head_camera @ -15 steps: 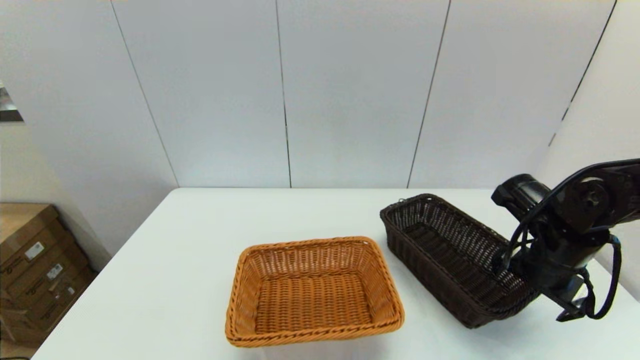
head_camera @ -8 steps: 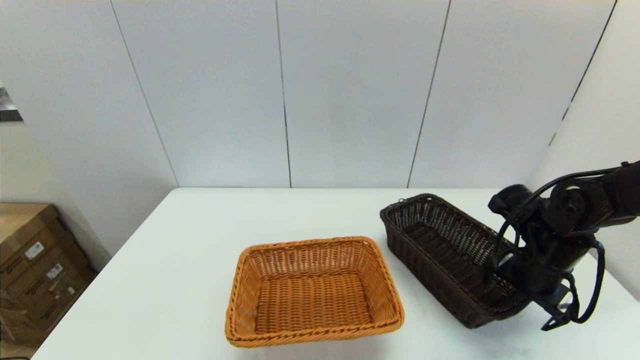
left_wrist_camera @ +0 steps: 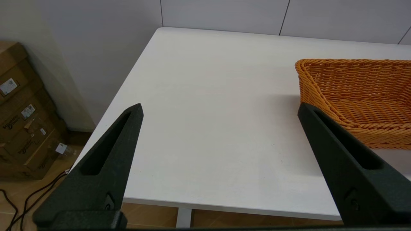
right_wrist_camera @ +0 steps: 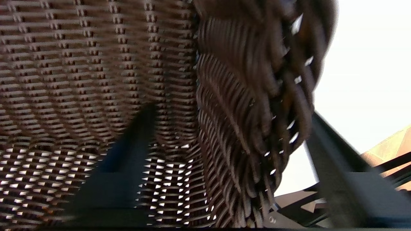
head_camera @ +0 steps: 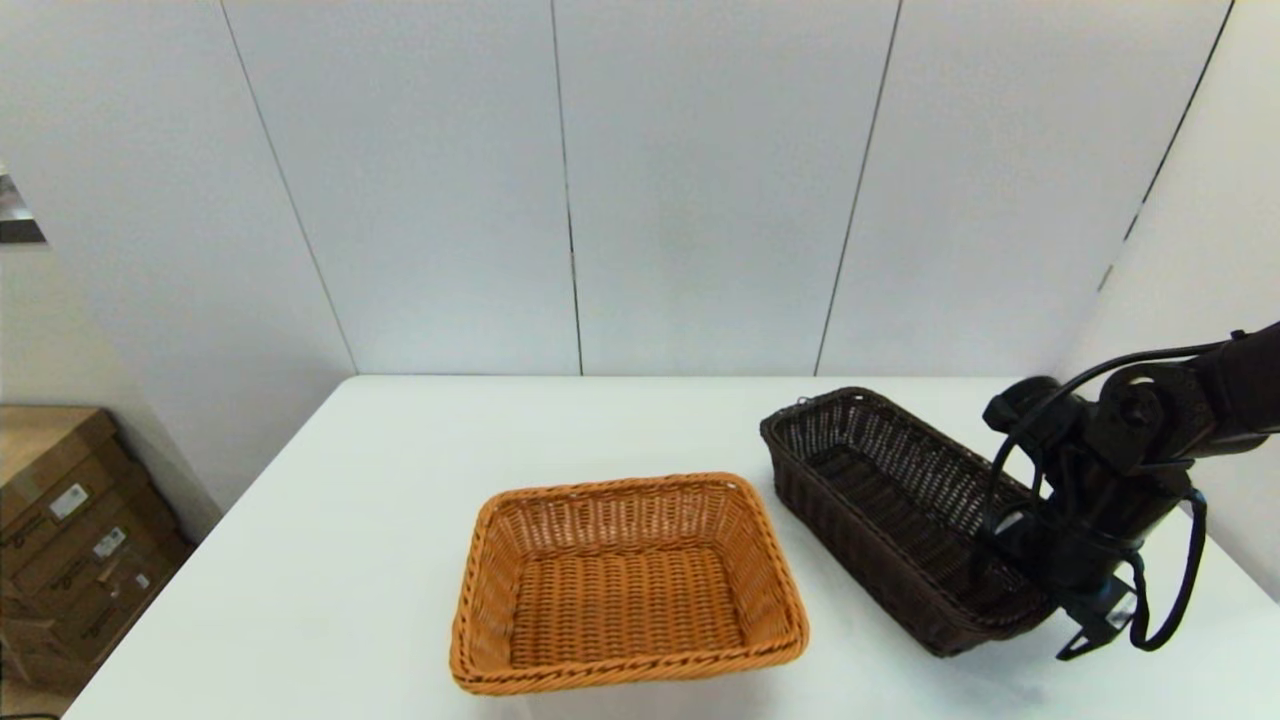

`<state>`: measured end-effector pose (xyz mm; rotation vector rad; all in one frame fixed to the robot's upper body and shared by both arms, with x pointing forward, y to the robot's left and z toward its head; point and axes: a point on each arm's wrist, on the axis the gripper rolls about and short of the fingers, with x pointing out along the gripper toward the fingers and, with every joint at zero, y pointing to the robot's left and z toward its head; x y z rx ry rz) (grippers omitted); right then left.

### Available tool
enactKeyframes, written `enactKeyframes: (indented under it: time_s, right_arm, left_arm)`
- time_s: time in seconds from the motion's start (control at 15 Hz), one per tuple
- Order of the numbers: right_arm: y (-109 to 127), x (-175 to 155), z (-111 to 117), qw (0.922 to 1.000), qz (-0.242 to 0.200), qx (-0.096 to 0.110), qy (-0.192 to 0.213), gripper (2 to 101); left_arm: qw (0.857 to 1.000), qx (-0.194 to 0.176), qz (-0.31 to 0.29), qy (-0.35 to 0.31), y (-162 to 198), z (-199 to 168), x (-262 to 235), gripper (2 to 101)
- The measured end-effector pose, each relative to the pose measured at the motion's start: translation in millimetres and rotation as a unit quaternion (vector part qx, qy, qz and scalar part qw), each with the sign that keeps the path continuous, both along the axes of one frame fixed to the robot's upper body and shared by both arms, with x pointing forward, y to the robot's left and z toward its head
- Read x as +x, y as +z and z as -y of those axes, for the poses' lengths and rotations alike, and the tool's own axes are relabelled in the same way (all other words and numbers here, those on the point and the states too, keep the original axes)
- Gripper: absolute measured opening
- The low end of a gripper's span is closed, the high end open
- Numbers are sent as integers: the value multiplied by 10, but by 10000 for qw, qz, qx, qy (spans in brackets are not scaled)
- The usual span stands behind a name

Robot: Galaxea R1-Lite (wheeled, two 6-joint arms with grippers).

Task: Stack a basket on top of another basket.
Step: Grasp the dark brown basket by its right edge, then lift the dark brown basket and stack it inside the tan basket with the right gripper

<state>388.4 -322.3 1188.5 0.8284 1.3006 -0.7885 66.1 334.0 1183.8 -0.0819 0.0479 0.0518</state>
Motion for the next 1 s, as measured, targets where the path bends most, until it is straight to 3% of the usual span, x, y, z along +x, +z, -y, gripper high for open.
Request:
enactKeyframes:
  time_s: [0.33, 0.4, 0.67, 1.0]
  right_arm:
    - [9, 1, 19, 10000, 13, 73, -14, 400]
    - [10, 2, 22, 10000, 23, 77, -27, 133]
    - [42, -8, 36, 9998, 70, 171, -40, 155]
    - [210, -44, 154, 9963, 381, 754, -185, 151]
  left_arm:
    - [10000, 2, 1, 0, 0, 0, 0, 978]
    - [10000, 2, 0, 0, 0, 0, 0, 978]
    - [10000, 4, -1, 0, -1, 0, 0, 978]
    - [10000, -3, 3, 0, 1, 0, 0, 978]
